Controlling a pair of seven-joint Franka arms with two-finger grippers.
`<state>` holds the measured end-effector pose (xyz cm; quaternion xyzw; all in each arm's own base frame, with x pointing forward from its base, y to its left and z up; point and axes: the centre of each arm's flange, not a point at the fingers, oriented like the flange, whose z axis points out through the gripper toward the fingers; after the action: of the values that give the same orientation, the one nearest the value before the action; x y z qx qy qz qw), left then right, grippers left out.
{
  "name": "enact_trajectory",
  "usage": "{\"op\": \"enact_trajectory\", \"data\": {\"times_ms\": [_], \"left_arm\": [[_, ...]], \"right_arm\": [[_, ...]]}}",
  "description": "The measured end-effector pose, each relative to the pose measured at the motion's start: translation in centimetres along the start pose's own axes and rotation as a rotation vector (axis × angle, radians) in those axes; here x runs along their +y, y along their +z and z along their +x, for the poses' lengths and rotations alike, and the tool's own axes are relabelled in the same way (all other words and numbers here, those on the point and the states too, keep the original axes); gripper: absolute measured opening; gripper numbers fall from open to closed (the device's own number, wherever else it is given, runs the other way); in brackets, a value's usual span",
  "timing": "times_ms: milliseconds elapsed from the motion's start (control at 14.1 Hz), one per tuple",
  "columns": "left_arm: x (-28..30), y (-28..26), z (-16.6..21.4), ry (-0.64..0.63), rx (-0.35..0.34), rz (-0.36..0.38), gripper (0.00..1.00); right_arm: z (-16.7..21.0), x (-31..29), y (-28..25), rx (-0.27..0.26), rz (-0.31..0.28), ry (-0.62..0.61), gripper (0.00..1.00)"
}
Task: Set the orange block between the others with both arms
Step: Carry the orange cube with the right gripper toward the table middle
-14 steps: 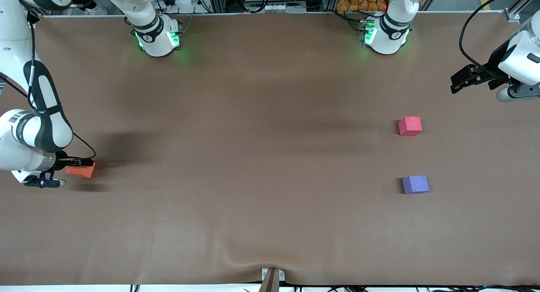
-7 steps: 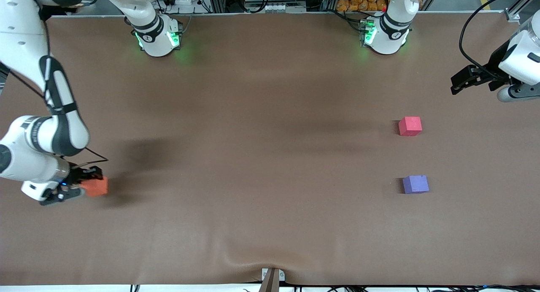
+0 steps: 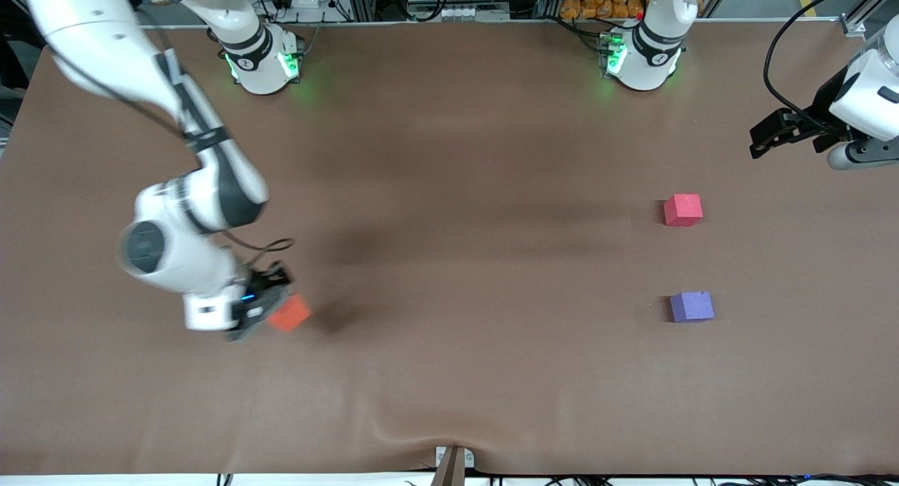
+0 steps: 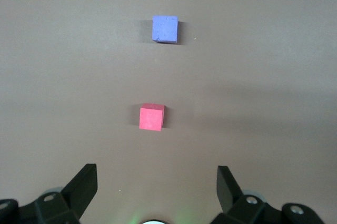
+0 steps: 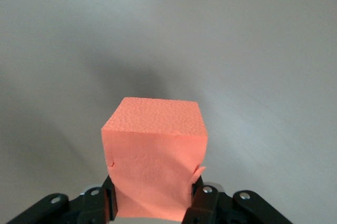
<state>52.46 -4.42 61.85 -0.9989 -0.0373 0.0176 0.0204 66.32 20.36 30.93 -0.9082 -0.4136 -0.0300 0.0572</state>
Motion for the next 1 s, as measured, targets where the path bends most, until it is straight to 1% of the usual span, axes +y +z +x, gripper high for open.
{"op": "enact_trajectory", "data": {"times_ms": [71, 142, 356, 498, 569, 854, 996], "left_arm": [[0.0, 0.0, 0.0, 0.000, 0.000, 0.000, 1.00], [0.0, 0.0, 0.0, 0.001, 0.000, 0.000, 1.00], [0.1, -0.1, 0.1, 0.001, 0.007, -0.001, 1.00], [0.1, -0.2, 0.2, 0.001, 0.017, -0.004, 1.00], [0.2, -0.3, 0.2, 0.001, 0.025, -0.010, 1.00], [0.4, -0.7, 0.3, 0.002, 0.038, -0.026, 1.00], [0.4, -1.2, 0.3, 0.003, 0.050, -0.029, 1.00]], "right_arm": [[2.0, -3.4, 0.4, -0.007, 0.007, -0.028, 0.53], [3.3, -6.0, 0.9, -0.014, 0.012, -0.030, 0.53], [5.8, -12.2, 2.1, -0.034, 0.025, -0.020, 0.53], [7.2, -15.9, 3.3, -0.048, 0.024, -0.063, 0.53], [8.0, -17.8, 4.1, -0.060, 0.004, -0.111, 0.53], [10.7, -24.8, 7.1, -0.102, -0.135, -0.346, 0.53], [11.4, -27.6, 8.3, -0.112, -0.167, -0.420, 0.53]]}}
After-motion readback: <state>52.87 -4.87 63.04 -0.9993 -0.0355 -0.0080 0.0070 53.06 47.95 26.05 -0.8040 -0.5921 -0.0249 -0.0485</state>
